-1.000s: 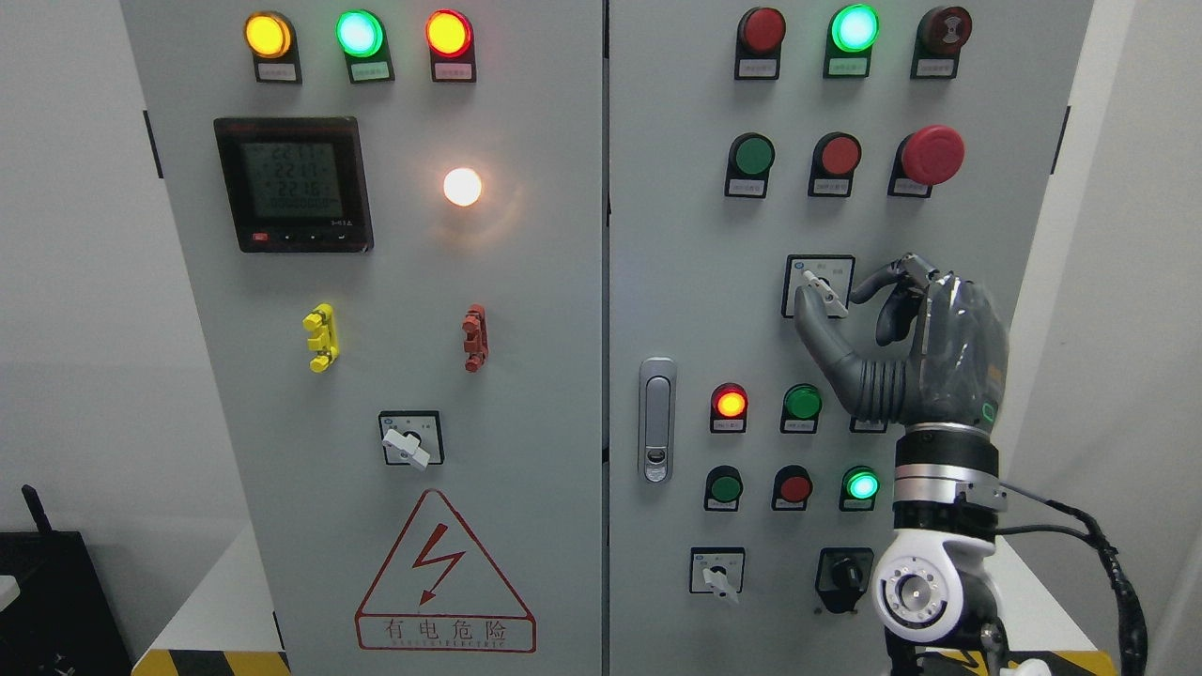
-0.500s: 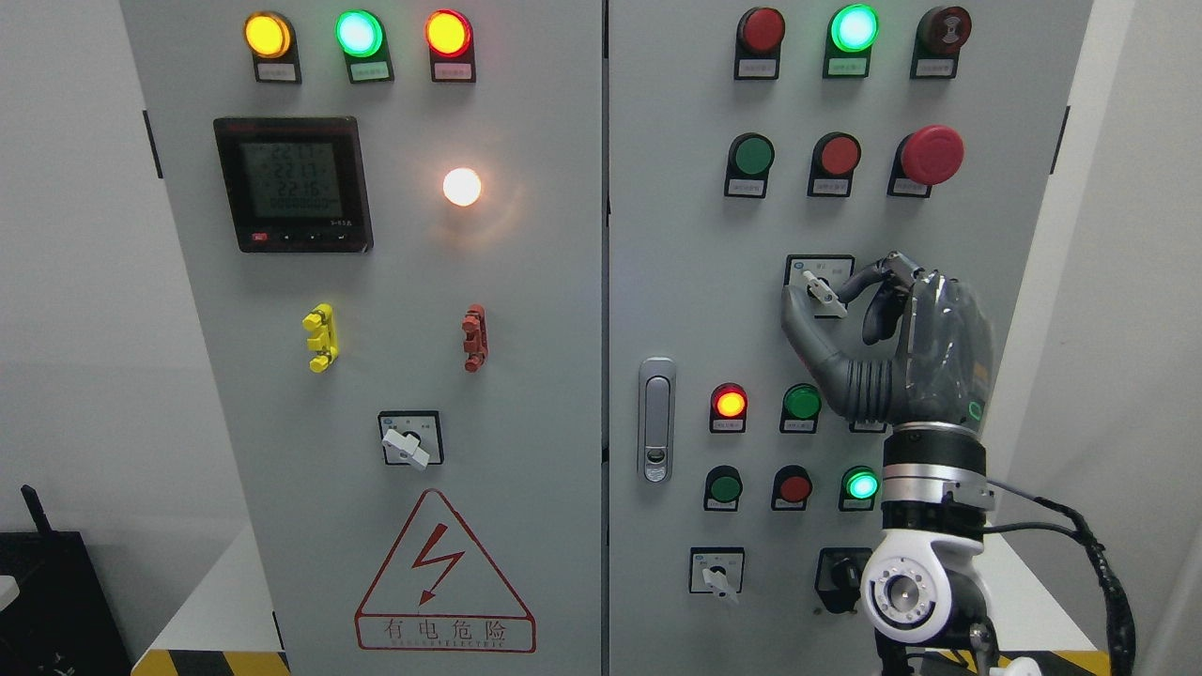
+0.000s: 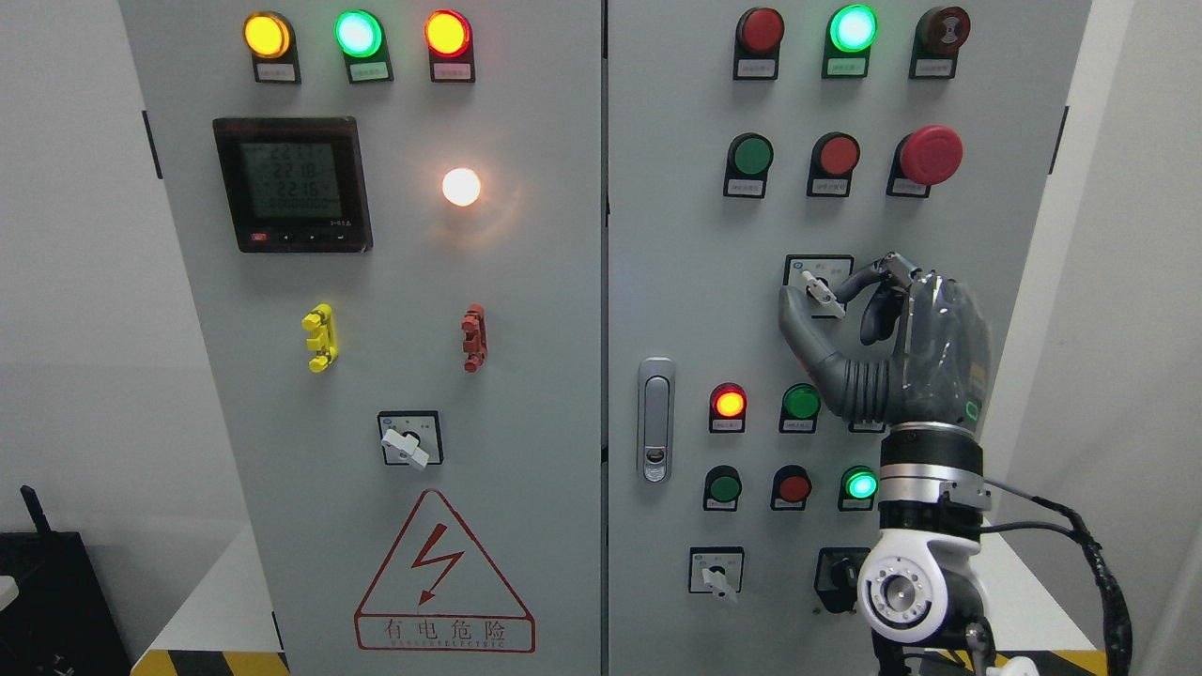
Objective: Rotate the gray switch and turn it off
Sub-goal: 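Twist the right hand to rotate the knob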
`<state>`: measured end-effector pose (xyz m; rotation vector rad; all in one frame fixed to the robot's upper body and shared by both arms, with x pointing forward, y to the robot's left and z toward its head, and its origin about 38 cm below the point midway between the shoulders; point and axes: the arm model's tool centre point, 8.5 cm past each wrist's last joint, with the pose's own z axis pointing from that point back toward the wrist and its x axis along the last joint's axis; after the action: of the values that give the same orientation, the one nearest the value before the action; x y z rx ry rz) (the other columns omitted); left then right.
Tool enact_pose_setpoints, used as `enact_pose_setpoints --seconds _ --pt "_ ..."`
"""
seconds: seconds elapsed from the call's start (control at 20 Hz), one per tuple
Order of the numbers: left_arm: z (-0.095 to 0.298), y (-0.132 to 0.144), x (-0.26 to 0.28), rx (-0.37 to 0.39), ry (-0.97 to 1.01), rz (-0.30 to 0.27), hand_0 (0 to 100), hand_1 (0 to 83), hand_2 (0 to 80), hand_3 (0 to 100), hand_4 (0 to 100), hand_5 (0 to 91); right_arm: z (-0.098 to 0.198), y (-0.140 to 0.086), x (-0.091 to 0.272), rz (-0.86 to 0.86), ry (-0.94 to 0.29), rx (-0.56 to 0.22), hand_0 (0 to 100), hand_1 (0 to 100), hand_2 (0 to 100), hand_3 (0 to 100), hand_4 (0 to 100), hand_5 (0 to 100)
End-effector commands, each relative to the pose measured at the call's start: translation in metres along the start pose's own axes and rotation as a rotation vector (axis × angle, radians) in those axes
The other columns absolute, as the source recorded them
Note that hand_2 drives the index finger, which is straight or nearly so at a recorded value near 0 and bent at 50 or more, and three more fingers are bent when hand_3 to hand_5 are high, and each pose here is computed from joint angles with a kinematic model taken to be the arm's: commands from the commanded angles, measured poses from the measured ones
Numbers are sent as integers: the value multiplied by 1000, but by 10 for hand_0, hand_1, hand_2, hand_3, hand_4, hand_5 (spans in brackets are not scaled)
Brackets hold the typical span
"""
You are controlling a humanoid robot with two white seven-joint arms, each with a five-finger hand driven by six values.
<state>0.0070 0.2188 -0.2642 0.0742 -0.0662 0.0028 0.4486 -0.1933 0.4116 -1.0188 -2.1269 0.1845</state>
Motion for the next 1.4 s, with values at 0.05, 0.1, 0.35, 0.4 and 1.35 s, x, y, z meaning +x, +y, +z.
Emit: enact_pose_setpoints --seconds 0.05,0.1,0.35,0.4,1.35 --pt "-1 0 15 2 -33 29 120 389 0 0 0 0 0 1 0 6 -2 6 117 457 641 996 969 1000" --pt "-1 0 15 2 -34 28 120 389 0 0 0 0 0 1 0 5 3 5 118 458 641 996 969 1000" --pt "-1 0 15 2 -34 30 120 389 0 0 0 0 0 0 -1 7 9 5 120 458 640 995 967 1000" --pt "-1 0 15 2 -34 30 120 389 0 0 0 0 0 0 -1 7 9 5 121 458 640 995 966 1000" --pt "-1 0 15 2 -34 28 120 389 0 0 0 0 -3 0 -1 10 25 3 141 452 647 995 967 1000"
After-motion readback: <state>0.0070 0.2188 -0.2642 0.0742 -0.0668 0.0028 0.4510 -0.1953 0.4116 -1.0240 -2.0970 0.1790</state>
